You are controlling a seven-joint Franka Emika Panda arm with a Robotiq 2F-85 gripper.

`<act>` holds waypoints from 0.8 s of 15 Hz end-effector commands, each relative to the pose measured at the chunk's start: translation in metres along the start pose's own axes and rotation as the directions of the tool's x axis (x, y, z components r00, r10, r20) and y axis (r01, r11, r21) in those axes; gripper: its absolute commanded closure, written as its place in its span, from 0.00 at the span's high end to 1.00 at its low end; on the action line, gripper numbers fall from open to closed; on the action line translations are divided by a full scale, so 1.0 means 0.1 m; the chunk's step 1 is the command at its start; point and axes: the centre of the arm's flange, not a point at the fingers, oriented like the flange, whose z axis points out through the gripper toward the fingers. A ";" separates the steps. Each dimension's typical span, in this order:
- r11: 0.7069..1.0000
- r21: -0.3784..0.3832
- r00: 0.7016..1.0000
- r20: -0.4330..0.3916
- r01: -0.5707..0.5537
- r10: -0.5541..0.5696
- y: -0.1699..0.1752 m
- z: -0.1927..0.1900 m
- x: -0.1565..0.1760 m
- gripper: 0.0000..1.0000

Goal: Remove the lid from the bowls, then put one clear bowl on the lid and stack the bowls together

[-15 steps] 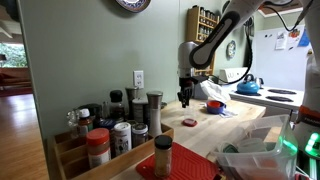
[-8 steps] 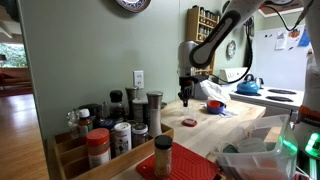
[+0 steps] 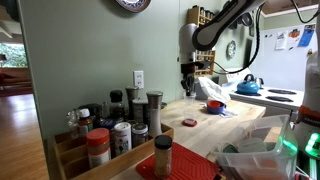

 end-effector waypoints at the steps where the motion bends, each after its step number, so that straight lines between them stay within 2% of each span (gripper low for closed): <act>1: 0.995 0.041 0.996 -0.005 0.089 -0.089 -0.19 -0.36 -0.29 0.00; 3: 0.988 0.073 0.990 -0.002 0.139 -0.139 -0.30 -0.39 -0.31 0.00; 8: 0.965 0.142 0.972 0.055 0.220 -0.229 -0.45 -0.19 -0.33 0.00; 12: 0.967 0.151 0.970 0.097 0.206 -0.222 -0.45 0.05 -0.34 0.00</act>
